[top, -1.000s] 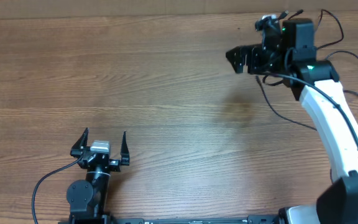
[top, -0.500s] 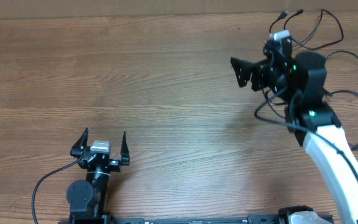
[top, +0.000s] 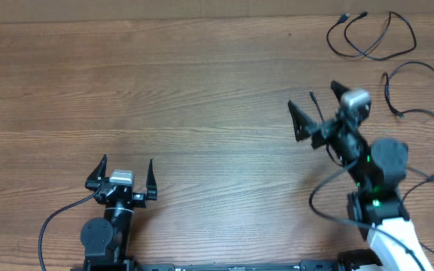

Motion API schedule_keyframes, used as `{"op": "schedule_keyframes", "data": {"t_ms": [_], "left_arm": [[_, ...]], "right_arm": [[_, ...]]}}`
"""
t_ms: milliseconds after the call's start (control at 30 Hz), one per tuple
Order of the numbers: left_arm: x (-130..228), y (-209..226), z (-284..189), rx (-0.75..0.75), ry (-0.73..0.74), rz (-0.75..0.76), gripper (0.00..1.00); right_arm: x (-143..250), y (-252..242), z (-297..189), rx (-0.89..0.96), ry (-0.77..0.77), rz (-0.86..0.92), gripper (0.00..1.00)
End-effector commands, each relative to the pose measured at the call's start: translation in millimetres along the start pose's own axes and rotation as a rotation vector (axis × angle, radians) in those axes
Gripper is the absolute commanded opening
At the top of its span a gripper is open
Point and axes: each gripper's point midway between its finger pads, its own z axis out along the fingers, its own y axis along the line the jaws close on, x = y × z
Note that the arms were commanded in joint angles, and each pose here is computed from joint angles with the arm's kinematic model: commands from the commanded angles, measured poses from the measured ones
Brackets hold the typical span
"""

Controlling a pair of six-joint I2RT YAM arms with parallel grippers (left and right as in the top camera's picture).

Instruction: Untangle cables

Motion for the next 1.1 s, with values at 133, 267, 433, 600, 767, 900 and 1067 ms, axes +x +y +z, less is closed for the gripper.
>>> {"op": "schedule_keyframes", "data": {"t_ms": [133, 267, 433, 600, 767, 900, 1067], "left_arm": [[0.6, 3.3, -0.5, -0.018, -0.002, -0.013, 1.00], [0.6, 3.3, -0.5, -0.018, -0.002, -0.013, 1.00], [0.6, 3.3, -0.5, -0.018, -0.002, -0.013, 1.00], [0.6, 3.3, -0.5, -0.018, -0.002, -0.013, 1.00], [0.6, 3.3, -0.5, -0.018, -0.002, -0.013, 1.00], [0.6, 3.3, -0.5, -0.018, -0.002, -0.013, 1.00], [0.6, 3.3, -0.5, -0.018, -0.002, -0.013, 1.00]], "right_arm": [[12.9, 6.6, -47.2, 0.051, -0.112, -0.039, 1.00], [19.6, 7.5, -62.1, 0.074, -0.142, -0.047, 1.00], [31.6, 8.2, -69.3, 0.082, -0.142, -0.047, 1.00], [47.8, 7.7, -78.8, 0.100, -0.146, -0.047, 1.00], [57.8, 4.6, -85.7, 0.130, -0.113, -0.038, 1.00], [67.7, -3.0, -91.7, 0.184, -0.074, -0.023, 1.00], [82.8, -13.4, -100.7, 0.258, -0.018, -0.007, 1.00]]}}
